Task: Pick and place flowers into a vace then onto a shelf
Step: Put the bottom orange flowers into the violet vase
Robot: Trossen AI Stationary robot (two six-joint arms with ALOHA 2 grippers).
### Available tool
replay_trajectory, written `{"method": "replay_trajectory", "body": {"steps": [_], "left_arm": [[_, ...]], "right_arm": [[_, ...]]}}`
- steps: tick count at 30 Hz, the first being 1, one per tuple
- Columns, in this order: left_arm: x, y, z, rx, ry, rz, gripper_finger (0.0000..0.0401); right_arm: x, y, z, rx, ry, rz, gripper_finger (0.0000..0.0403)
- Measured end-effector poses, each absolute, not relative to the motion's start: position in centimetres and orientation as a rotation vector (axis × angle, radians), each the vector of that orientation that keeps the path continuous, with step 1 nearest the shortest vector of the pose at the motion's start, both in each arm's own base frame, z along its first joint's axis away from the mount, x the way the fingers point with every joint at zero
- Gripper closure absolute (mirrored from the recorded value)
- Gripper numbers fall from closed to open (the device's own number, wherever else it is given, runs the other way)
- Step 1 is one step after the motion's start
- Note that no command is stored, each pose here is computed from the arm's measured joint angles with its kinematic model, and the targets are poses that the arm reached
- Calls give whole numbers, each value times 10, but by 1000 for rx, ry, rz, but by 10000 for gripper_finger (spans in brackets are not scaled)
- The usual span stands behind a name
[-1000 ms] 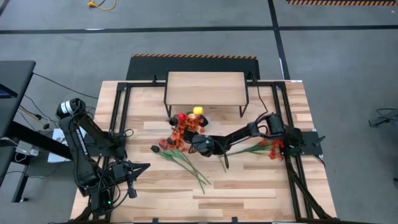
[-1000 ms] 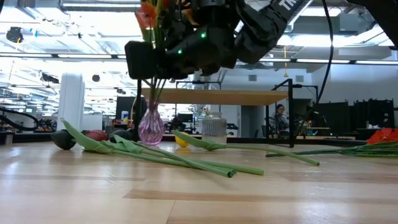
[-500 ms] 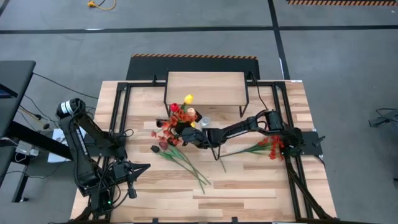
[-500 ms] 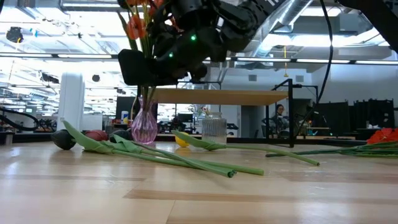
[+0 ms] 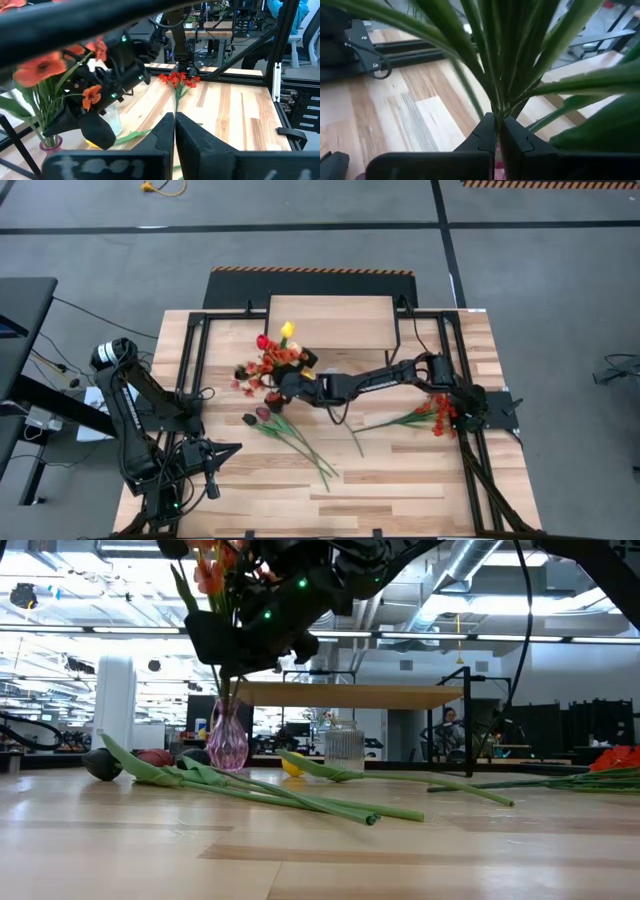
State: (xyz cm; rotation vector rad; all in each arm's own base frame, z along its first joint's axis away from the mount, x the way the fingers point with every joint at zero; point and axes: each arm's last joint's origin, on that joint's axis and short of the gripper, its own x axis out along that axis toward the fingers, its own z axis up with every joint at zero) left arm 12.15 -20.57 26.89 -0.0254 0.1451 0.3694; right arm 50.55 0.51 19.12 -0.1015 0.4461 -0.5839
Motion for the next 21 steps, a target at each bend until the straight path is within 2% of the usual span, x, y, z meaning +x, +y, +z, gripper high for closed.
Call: {"method": "replay_trajectory", "body": {"steps": [10, 21], "left_arm": [[122, -206, 269, -26, 146, 370, 401], [122, -206, 269, -26, 146, 369, 401]], "right_arm": [[505, -10, 192, -42, 539, -503, 403], [502, -2, 195, -41, 657, -447, 403]]}}
